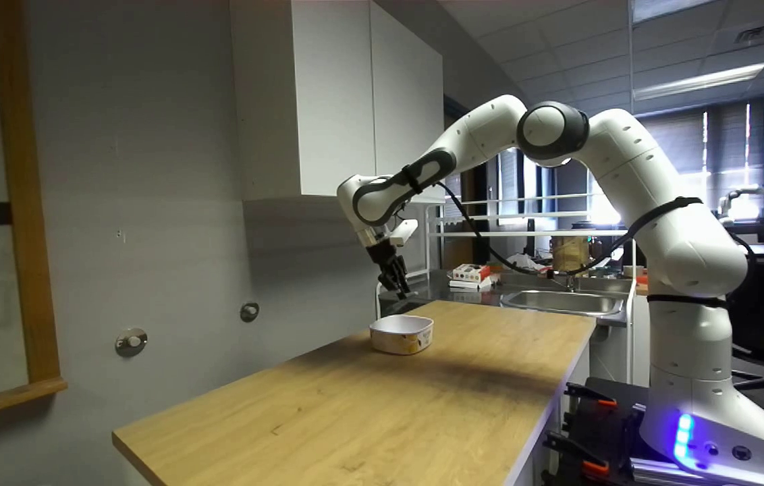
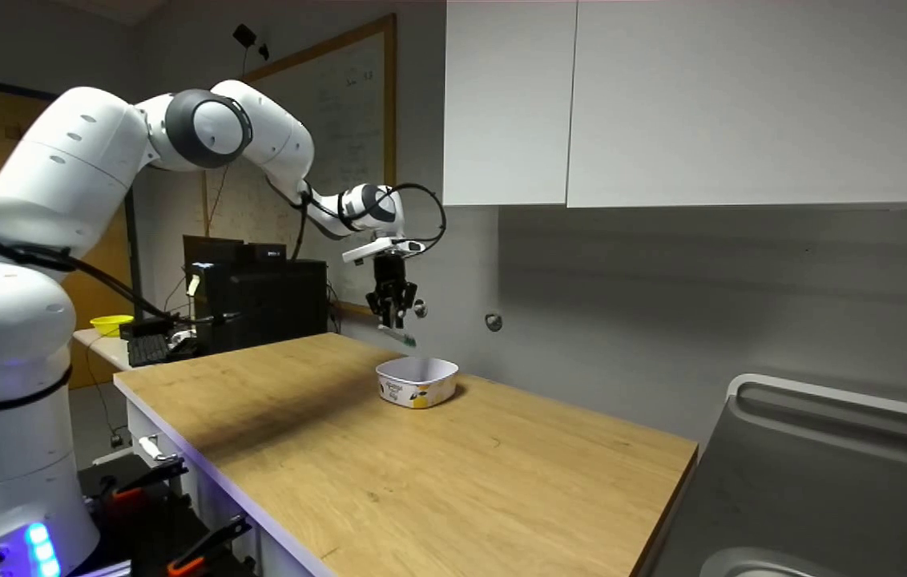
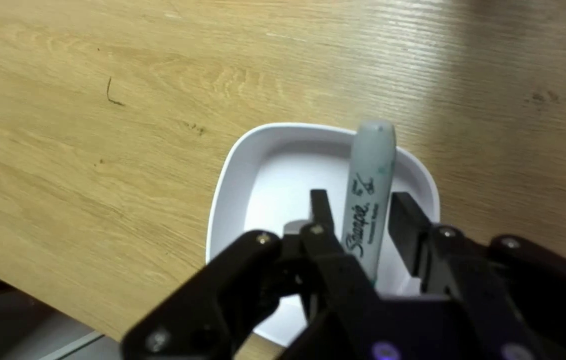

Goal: Put the marker inside the bowl

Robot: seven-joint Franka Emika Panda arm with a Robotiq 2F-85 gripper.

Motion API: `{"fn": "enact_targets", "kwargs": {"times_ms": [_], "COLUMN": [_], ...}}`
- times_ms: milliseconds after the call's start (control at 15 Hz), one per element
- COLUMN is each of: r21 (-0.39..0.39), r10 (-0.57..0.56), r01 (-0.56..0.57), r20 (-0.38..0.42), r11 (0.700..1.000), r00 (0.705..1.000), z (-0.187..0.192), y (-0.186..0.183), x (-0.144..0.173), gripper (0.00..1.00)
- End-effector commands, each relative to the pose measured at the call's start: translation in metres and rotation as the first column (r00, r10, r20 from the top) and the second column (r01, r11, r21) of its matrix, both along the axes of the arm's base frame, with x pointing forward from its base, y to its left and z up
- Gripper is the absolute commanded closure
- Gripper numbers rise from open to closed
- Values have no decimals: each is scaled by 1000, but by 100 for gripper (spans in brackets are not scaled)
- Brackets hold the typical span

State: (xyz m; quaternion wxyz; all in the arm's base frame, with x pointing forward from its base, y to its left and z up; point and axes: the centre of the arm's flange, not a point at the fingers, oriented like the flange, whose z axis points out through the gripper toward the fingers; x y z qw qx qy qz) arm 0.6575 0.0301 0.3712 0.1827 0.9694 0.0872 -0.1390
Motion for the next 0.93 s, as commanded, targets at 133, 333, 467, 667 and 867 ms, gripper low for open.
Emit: {"fn": "enact_targets", "kwargs": {"times_ms": [133, 333, 467, 667, 867], "r21": [7, 26, 34, 53, 62], "r10": [219, 306, 336, 356, 352], "r01": [-220, -309, -339, -358, -354], "r20": [68, 69, 62, 52, 34], "r11": [976, 951, 940, 932, 933], "r00": [973, 949, 940, 933, 935], "z": [-24, -30, -32, -25, -12], "y": [68, 112, 129, 141, 148], "x": [-37, -58, -76, -110, -148], "gripper": [15, 0, 0, 0, 0]}}
